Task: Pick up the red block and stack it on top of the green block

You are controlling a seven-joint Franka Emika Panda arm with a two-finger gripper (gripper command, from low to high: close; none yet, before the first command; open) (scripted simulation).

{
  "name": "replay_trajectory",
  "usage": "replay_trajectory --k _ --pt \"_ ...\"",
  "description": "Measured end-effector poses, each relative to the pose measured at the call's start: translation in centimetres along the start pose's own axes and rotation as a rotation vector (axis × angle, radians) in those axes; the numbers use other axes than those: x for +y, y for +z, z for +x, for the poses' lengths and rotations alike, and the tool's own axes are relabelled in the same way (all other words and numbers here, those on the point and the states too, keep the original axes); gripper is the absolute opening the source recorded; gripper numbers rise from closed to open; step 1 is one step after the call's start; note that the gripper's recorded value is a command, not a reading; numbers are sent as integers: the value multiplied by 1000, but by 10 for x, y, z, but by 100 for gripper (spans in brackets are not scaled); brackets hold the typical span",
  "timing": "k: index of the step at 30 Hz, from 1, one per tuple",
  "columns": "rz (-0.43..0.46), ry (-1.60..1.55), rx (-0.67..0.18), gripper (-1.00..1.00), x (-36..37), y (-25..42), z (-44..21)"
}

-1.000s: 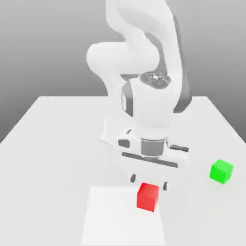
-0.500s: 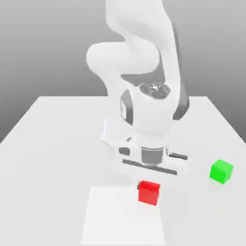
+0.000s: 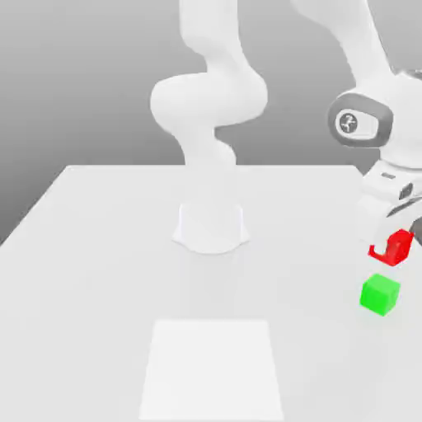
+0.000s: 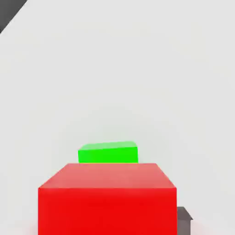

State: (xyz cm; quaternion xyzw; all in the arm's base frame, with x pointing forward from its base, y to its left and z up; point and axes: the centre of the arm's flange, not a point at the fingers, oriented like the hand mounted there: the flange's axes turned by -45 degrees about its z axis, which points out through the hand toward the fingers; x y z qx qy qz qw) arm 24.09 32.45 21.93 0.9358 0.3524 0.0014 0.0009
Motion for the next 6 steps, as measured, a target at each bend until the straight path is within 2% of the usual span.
replay_trajectory --k 3,4,6 --pt "1 2 0 -100 2 31 0" --pt "2 1 -1 100 1 36 -1" --pt "2 1 -1 100 1 36 -1"
